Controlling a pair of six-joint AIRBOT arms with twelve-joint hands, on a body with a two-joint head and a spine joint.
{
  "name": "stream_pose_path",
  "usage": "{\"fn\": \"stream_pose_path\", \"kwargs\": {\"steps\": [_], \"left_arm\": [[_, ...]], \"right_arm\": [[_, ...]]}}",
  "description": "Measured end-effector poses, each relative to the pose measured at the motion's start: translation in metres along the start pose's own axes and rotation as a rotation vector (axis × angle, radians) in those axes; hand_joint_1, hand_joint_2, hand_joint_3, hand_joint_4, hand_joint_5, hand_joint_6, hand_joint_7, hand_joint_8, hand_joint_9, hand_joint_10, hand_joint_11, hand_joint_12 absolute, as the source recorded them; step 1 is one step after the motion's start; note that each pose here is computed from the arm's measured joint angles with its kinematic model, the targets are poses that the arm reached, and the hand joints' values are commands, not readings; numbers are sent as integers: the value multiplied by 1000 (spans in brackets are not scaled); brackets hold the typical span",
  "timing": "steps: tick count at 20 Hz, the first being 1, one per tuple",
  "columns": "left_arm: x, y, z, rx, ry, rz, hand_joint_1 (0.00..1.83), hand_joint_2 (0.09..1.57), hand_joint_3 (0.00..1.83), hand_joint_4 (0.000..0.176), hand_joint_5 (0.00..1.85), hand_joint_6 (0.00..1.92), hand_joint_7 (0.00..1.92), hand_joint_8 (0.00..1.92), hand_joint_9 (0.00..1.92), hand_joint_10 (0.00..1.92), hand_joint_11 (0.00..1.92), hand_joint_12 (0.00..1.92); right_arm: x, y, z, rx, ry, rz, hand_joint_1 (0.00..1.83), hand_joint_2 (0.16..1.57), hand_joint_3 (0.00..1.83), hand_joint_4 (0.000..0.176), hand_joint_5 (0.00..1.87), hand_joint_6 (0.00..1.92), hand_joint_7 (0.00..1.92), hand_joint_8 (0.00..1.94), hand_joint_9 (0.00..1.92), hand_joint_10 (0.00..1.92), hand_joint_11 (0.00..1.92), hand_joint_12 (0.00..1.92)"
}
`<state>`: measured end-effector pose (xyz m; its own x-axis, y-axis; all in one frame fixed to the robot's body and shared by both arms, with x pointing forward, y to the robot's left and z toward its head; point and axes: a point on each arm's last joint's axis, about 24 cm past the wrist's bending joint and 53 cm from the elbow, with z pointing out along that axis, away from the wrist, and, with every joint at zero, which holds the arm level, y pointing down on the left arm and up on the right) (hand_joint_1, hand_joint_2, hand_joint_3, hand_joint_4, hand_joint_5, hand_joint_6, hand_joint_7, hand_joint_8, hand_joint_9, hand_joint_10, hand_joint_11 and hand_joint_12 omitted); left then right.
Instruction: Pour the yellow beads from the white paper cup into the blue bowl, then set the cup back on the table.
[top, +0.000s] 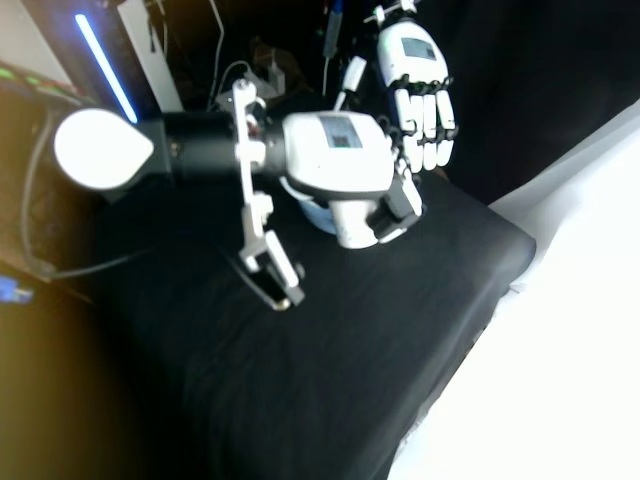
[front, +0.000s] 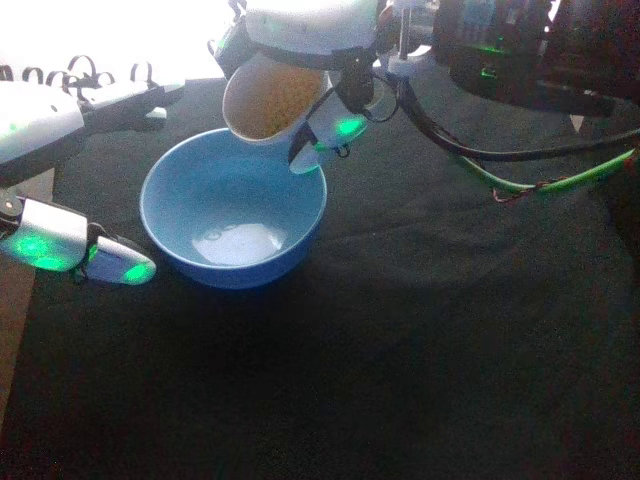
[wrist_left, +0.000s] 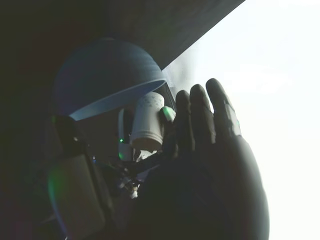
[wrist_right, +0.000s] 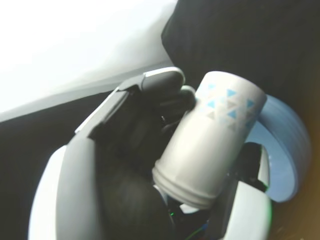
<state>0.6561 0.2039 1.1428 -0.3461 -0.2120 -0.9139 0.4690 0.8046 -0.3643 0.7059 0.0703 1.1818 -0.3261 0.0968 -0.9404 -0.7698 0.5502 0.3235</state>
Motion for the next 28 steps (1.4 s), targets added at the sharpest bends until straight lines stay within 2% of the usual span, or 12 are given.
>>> {"fn": "stream_pose_path", "kwargs": {"steps": [3, 6, 9, 15, 16, 17, 18, 19, 20, 23, 25, 28], "left_arm": [[0, 2, -1, -7, 3, -3, 703, 832, 2, 0, 19, 0, 363, 0, 333, 3, 0, 741], [0, 2, -1, -6, 4, -6, 729, 846, 3, 0, 8, 0, 320, 0, 321, 2, 0, 731], [0, 3, -2, -8, 7, 2, 670, 833, 0, 4, 22, 1, 346, 4, 302, 0, 0, 566], [0, 4, -2, -14, 10, 2, 697, 848, 1, 34, 39, 0, 337, 0, 301, 0, 0, 624], [0, 5, -2, -14, 10, 2, 694, 858, 4, 23, 44, 2, 329, 0, 300, 0, 0, 625], [0, 5, -2, -15, 11, 2, 689, 862, 4, 22, 40, 0, 318, 0, 291, 0, 0, 609], [0, 4, -2, -14, 11, 3, 689, 864, 3, 21, 32, 0, 308, 0, 278, 1, 0, 579], [0, 4, -2, -14, 11, 3, 687, 860, 0, 20, 37, 2, 317, 3, 299, 7, 0, 647], [0, 5, -2, -14, 11, 3, 675, 856, 0, 13, 37, 1, 320, 2, 322, 11, 0, 689], [0, 5, -2, -15, 12, 3, 679, 844, 0, 6, 41, 1, 346, 7, 341, 9, 0, 738], [0, 5, -2, -15, 11, 2, 706, 845, 0, 0, 37, 1, 346, 4, 349, 8, 0, 767], [0, 5, -2, -15, 12, 3, 679, 850, 0, 2, 19, 0, 320, 0, 328, 2, 0, 754]], "right_arm": [[6, 4, 2, 19, 29, -79, 1226, 1201, 0, 0, 795, 1224, 829, 1308, 1092, 1921, 1228, 1921], [-2, 20, 6, 3, 25, -200, 1148, 1160, 0, 0, 888, 1119, 1025, 1917, 1277, 1921, 1436, 1921], [5, 24, 7, -2, 44, -244, 1064, 1191, 8, 0, 825, 1221, 1101, 1941, 1395, 1921, 1520, 1921], [14, 32, 10, -13, 72, -340, 1147, 1046, 0, 0, 1127, 765, 1258, 1940, 1553, 1921, 1735, 1921], [16, 36, 12, -21, 75, -348, 1119, 1030, 0, 48, 1169, 706, 1340, 1941, 1613, 1921, 1750, 1921], [18, 39, 13, -26, 78, -360, 1014, 1115, 23, 141, 952, 1056, 1359, 1941, 1658, 1921, 1801, 1921], [20, 43, 15, -36, 82, -377, 999, 1125, 19, 169, 932, 1106, 1351, 1941, 1630, 1921, 1754, 1921], [21, 46, 16, -41, 83, -386, 1109, 1037, 0, 69, 1175, 720, 1414, 1913, 1666, 1921, 1786, 1921], [23, 50, 16, -50, 87, -404, 1116, 1052, 0, 13, 1121, 807, 1397, 1935, 1647, 1921, 1775, 1921], [29, 59, 16, -70, 99, -468, 1179, 1046, 0, 0, 1126, 786, 1121, 1808, 1258, 1921, 1346, 1921], [31, 63, 15, -77, 104, -491, 1129, 1188, 3, 0, 837, 1165, 776, 963, 544, 1477, 321, 1921], [35, 69, 15, -90, 111, -542, 1216, 1201, 2, 0, 771, 1110, 878, 1395, 636, 1576, 449, 1921]]}}
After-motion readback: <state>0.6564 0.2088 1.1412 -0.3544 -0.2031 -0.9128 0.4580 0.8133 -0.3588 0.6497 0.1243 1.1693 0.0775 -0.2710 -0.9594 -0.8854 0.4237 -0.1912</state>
